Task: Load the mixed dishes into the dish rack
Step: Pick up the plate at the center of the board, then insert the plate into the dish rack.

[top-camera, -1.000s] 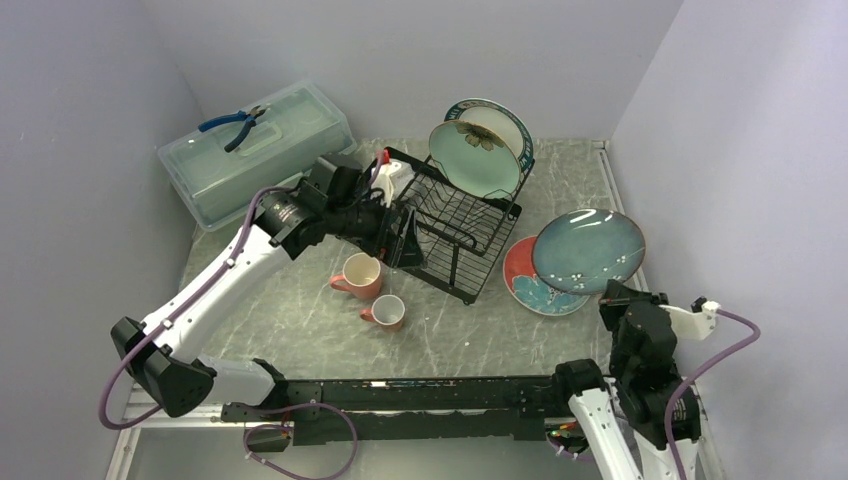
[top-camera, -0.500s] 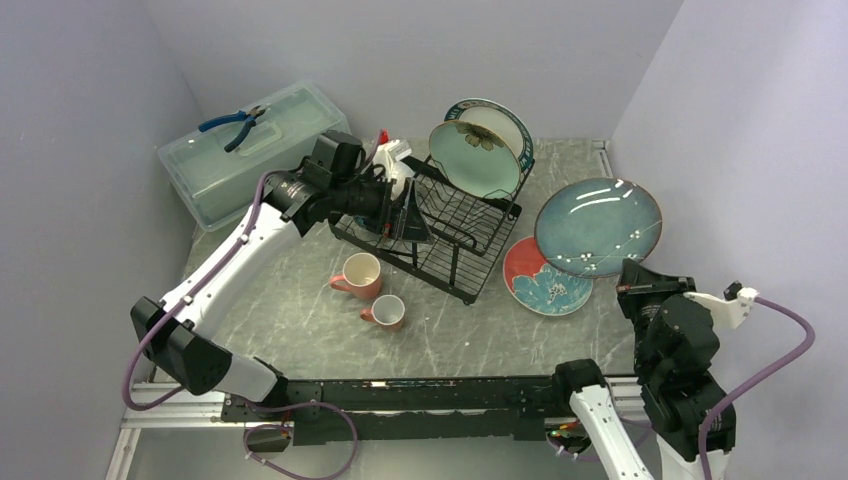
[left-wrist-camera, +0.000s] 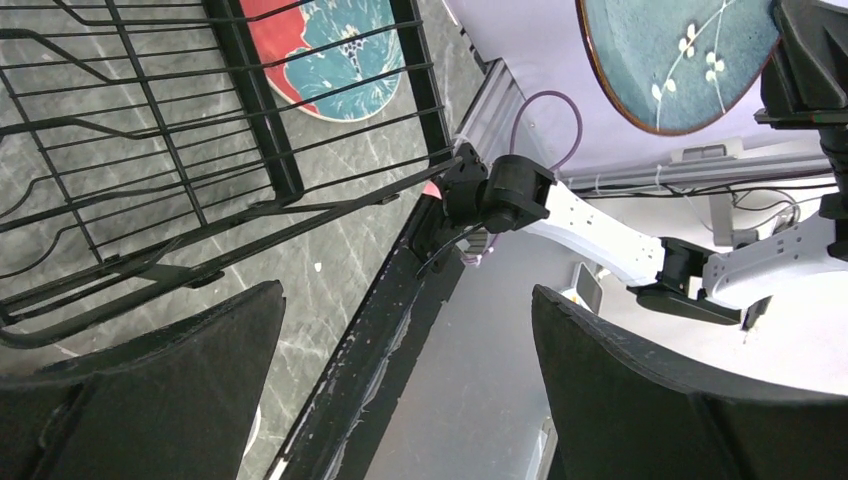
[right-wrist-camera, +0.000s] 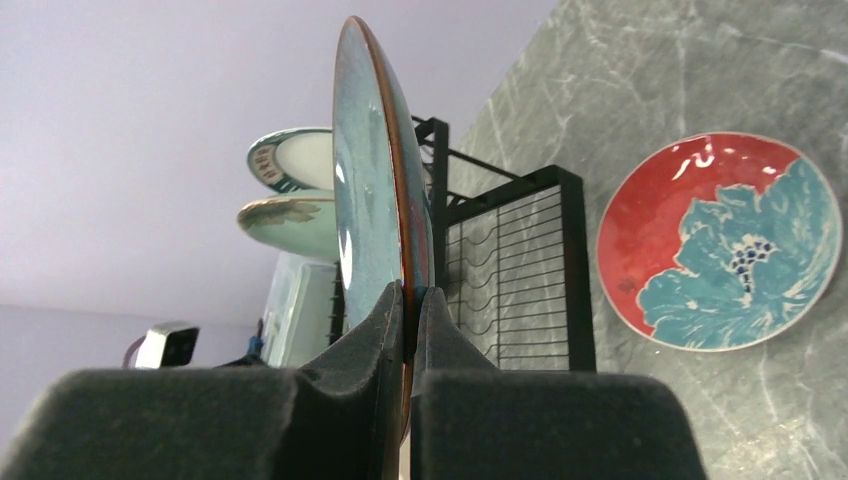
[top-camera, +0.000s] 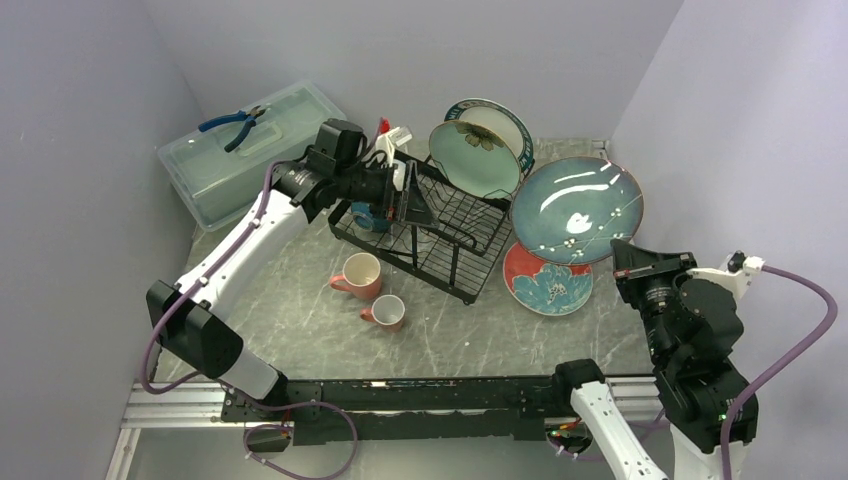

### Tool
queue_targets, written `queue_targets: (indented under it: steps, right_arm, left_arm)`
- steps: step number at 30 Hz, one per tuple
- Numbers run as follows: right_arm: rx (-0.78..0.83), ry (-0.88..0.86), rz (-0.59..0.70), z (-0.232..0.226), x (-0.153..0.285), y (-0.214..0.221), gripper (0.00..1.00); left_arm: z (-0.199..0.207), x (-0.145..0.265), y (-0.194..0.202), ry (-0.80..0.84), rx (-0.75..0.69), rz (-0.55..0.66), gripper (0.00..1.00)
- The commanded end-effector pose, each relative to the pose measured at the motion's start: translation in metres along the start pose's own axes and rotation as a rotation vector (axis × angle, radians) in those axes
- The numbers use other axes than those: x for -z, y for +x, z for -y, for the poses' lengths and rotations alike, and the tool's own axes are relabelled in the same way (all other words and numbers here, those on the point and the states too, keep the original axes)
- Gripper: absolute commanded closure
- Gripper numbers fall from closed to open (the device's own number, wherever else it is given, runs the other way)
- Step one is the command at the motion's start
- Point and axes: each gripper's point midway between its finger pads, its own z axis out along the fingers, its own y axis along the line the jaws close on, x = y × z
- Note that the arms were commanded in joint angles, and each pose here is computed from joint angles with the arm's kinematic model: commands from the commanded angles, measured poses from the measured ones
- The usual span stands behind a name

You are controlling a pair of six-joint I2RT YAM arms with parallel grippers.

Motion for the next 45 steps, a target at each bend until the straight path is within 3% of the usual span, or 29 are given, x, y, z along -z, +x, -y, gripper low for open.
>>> queue_targets:
  steps: [1, 17, 37, 45]
  right_arm:
    - [-0.165, -0.311, 0.058, -0.084, 0.033, -0.040, 1.00]
    - [-0.164, -0.462, -0.181, -0.126, 0.037, -0.004, 1.00]
    - [-0.132, -0.577, -0.396, -0.169, 0.006, 0.036, 1.00]
    - [-0.096, -0.587, -0.460, -0.171, -0.009, 0.054, 1.00]
  left_arm:
    - [0.021, 0.005, -0.021, 0.094, -0.038, 0.040, 0.01]
    - [0.068, 0.012, -0.044, 0.360, -0.025, 0.078, 0.01]
    - [0.077, 0.011, -0.041, 0.482, 0.011, 0.047, 0.01]
    - [0.080, 0.013, -0.041, 0.516, 0.058, 0.034, 0.26]
